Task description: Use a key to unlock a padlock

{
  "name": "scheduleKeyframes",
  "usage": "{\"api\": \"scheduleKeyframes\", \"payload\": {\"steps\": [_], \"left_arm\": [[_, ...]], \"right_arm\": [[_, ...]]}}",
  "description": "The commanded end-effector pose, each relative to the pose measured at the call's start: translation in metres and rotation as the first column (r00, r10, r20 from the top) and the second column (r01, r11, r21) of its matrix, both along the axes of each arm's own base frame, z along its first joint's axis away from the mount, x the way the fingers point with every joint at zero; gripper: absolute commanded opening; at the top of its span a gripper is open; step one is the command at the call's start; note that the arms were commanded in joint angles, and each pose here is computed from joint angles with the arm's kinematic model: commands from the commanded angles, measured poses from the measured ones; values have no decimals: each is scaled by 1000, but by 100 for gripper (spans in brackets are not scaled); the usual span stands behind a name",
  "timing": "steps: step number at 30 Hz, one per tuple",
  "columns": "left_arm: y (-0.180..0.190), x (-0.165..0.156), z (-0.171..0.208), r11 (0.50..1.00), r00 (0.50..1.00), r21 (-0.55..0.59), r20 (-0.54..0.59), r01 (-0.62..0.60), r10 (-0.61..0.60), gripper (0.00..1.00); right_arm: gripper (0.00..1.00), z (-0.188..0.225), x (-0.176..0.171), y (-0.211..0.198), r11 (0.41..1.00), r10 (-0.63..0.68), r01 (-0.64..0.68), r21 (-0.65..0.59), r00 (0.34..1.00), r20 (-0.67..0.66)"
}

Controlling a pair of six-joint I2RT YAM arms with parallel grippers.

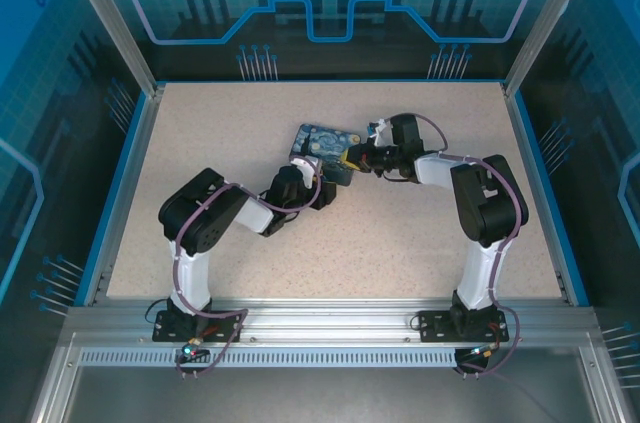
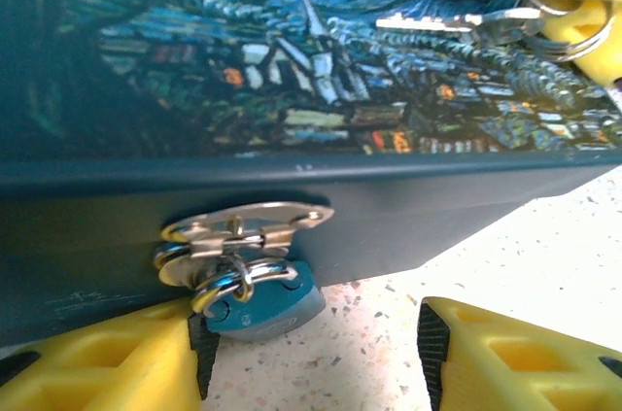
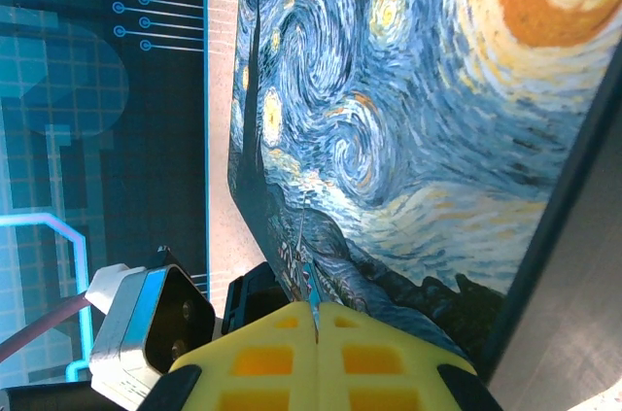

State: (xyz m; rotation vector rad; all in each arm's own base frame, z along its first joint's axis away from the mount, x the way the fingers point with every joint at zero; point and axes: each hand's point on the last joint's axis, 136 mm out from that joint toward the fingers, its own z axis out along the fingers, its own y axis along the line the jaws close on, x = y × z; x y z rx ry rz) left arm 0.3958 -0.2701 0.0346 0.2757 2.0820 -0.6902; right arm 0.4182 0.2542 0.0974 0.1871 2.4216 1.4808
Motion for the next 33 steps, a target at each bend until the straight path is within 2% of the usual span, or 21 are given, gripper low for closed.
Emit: {"api": "scheduleKeyframes", "payload": {"steps": [1, 8, 12, 21, 27, 33], "left_arm": [[-14, -2, 15, 992, 999, -120, -1, 32, -33, 58], [-5, 9, 30, 960, 1000, -280, -29, -17, 9, 59], [-3, 11, 31, 947, 999, -321, -47, -28, 13, 59], [-3, 10, 21, 944, 996, -329, -88, -31, 2, 58], [3, 14, 1, 972, 992, -229, -119, -56, 29, 58], [-6, 15, 11, 958, 996, -286, -93, -19, -8, 58]], "right_arm": [[0, -38, -12, -2, 997, -7, -1, -75, 995, -101], [0, -41, -13, -3, 997, -6, -2, -80, 994, -108], [0, -42, -12, -2, 997, -5, -4, -79, 994, -108], [0, -48, -15, -3, 997, -3, -6, -80, 993, -118], [0, -47, -14, -3, 997, -5, -4, -76, 993, -117], [0, -48, -14, -4, 997, -8, -2, -79, 993, -119]]}}
